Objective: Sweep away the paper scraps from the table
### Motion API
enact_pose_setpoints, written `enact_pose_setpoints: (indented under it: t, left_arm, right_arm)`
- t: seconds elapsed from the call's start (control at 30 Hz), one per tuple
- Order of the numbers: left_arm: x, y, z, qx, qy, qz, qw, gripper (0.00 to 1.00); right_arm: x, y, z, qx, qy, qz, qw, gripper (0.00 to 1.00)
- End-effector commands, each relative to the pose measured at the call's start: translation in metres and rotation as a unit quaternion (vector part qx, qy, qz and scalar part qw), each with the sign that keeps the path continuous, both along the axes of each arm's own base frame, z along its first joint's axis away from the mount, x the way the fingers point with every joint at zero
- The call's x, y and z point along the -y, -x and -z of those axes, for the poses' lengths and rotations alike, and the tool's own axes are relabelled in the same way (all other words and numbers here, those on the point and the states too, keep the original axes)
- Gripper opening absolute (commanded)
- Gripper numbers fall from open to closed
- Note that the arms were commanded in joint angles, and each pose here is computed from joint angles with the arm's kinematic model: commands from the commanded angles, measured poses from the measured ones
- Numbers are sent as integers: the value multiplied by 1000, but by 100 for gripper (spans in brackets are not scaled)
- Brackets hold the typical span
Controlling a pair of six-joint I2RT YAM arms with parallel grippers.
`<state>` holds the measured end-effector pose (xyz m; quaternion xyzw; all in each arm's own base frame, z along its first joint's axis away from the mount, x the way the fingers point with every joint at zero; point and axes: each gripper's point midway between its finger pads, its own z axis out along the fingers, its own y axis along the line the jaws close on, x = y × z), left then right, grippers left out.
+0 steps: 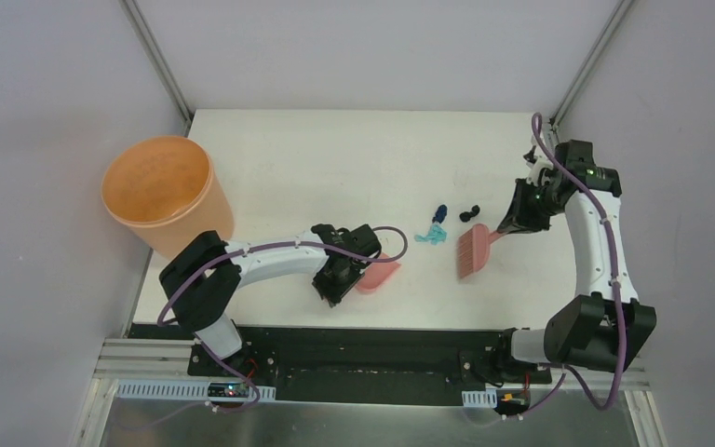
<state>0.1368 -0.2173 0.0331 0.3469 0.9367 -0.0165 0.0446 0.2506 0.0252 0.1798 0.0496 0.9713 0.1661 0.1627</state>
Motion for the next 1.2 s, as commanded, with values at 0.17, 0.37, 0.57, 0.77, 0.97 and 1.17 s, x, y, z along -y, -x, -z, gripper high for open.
enact_pose_setpoints:
  t: [0.17, 0.37, 0.57, 0.77, 0.97, 1.17]
  left_arm:
    - [11, -16, -39, 51, 22, 7, 998, 2]
    - [6, -17, -62, 39, -14, 24, 999, 0]
    - [10, -18, -66, 12, -40, 51, 998, 0]
    - [18, -18, -59, -9, -36, 77, 996, 0]
    - [26, -20, -39, -31, -47, 93, 994, 0]
    - [36, -23, -28, -44, -50, 100, 993, 0]
  right_arm:
    - [74, -24, -74, 115, 178, 17, 977, 0]
    - [144, -70, -90, 150, 349, 24, 925, 0]
    - [174, -115, -71, 133, 406, 19, 904, 0]
    - [173, -148, -51, 118, 419, -3, 900, 0]
    - [112, -154, -12, 96, 368, -83, 921, 0]
    - [7, -131, 19, 76, 277, -184, 940, 0]
